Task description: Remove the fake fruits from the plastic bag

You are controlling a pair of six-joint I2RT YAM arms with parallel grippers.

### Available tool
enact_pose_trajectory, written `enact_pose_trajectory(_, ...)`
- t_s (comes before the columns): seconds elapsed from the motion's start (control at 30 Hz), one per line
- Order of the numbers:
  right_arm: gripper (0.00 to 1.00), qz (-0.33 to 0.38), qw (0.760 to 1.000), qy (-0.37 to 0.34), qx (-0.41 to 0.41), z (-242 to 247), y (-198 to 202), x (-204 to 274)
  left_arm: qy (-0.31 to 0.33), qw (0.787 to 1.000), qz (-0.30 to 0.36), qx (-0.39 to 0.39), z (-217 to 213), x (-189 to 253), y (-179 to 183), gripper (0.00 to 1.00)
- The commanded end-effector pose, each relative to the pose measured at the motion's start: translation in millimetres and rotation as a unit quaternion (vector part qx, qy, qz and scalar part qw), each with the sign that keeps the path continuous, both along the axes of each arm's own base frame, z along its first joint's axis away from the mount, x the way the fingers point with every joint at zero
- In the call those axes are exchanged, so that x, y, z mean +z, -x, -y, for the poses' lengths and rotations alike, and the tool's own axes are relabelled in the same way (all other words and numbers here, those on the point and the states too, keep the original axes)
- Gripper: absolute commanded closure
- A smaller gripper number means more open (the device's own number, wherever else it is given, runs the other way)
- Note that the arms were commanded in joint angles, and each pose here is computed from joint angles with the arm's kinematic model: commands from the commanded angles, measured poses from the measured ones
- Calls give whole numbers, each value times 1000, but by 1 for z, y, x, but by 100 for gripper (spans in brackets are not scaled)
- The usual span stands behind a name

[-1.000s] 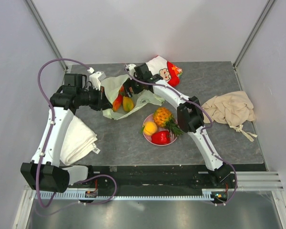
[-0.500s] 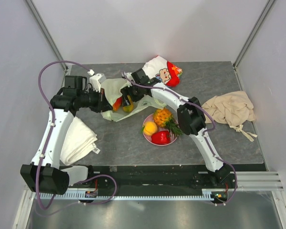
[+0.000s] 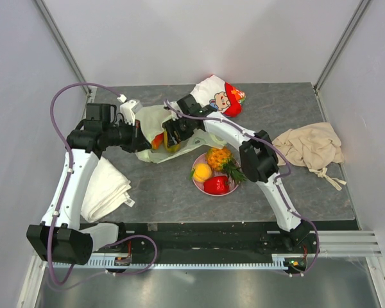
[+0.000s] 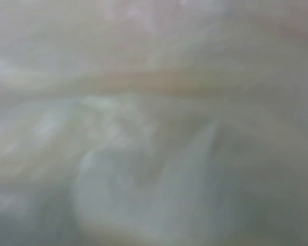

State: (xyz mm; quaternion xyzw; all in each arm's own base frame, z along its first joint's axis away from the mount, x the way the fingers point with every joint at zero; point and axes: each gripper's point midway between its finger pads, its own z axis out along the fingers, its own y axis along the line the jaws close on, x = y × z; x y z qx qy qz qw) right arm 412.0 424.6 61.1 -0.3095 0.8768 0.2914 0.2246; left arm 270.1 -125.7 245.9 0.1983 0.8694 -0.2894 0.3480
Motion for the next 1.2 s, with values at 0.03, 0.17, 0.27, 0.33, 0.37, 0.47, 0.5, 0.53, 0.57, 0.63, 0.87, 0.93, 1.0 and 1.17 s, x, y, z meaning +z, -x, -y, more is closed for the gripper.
enact_pose_trajectory(0.03,67,85,991,-52,87,11,17,113,1,1000,29,6,-2,10,-6,98)
enact_pose_trajectory(0.17,66,125,977,-54,165,34,50,148,-3,999,36,12,-4,11,-10,98)
enact_pose_trajectory(0.27,66,130,964,-41,228,52,78,149,-5,999,45,13,-4,14,-14,98)
enact_pose_trajectory(0.33,66,137,953,-25,270,67,91,144,-6,999,48,14,-5,17,-16,98)
enact_pose_trajectory(0.37,67,140,950,-16,280,78,98,145,-7,999,48,15,-5,17,-17,98)
enact_pose_trajectory(0.47,72,154,952,-1,266,112,104,157,-11,998,53,16,-6,19,-21,98)
enact_pose_trajectory(0.5,72,157,957,1,244,129,97,162,-12,998,52,15,-6,18,-22,98)
enact_pose_trajectory(0.53,72,169,960,0,225,142,100,177,-12,999,49,14,-6,16,-24,98)
enact_pose_trajectory(0.57,72,160,964,9,211,155,103,172,-12,999,49,13,-6,16,-25,98)
enact_pose_trajectory(0.63,73,166,969,18,181,186,110,185,-12,999,45,12,-5,15,-28,98)
enact_pose_trajectory(0.87,72,147,961,77,221,245,173,154,-15,999,47,9,-5,17,-35,98)
enact_pose_trajectory(0.93,72,156,954,93,238,253,178,144,-17,999,43,8,-5,15,-37,98)
enact_pose_trajectory(1.0,72,155,947,102,263,255,180,130,-17,999,42,9,-5,14,-37,98)
enact_pose_trajectory(1.17,70,156,931,95,316,240,179,120,-27,999,45,11,-8,14,-37,98)
